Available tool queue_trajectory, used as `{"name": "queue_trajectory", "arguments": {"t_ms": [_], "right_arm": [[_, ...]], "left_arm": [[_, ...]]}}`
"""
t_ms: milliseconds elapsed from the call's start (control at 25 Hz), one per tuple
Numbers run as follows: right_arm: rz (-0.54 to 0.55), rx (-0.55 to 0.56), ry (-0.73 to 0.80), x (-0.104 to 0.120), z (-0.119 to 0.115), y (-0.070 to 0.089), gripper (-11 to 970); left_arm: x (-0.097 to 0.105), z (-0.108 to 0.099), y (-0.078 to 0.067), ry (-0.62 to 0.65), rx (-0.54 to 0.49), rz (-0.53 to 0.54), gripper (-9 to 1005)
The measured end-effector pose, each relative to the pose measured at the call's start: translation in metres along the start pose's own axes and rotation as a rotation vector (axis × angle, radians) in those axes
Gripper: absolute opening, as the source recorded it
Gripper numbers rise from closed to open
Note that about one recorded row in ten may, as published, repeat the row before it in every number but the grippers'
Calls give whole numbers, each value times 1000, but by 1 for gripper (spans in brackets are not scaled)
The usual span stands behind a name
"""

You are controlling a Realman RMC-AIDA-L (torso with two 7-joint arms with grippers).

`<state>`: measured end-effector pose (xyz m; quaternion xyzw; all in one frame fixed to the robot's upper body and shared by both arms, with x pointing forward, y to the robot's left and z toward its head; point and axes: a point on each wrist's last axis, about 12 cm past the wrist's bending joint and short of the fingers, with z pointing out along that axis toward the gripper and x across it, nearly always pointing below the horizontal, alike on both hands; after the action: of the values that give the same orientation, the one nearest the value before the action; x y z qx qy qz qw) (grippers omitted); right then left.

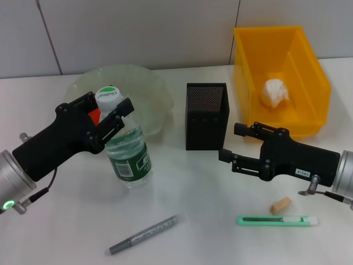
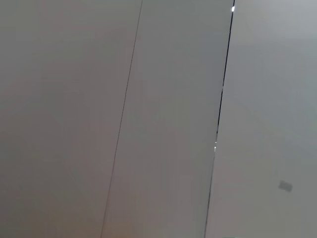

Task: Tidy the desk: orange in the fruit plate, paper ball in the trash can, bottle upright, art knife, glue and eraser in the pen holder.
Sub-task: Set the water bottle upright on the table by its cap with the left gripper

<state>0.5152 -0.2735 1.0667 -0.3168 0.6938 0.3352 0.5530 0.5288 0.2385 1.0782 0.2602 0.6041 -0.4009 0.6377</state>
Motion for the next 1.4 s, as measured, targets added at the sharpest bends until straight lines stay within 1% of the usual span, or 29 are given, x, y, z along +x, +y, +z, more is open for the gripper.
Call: {"name": "queue_trajectory", "arguments": {"t_ms": [280,480,640,960,1400], "right_arm": [[10,7,-2,0,-1,-1,774],[13,13,1,1,-1,-2,774],[17,20,-6,0,-1,-3,774],[20,12,-10,-1,4,-4,774],[27,6,-9,-2,8,-4,773]], "left_arm": [[5,-10,3,13,-49,43,439],[8,-18,9,35,-109,62,439],[11,-23,11,53,-138,72,440],[12,-27,15,71,-177,105,440],[11,-27,18,66,-197,144,440]]}}
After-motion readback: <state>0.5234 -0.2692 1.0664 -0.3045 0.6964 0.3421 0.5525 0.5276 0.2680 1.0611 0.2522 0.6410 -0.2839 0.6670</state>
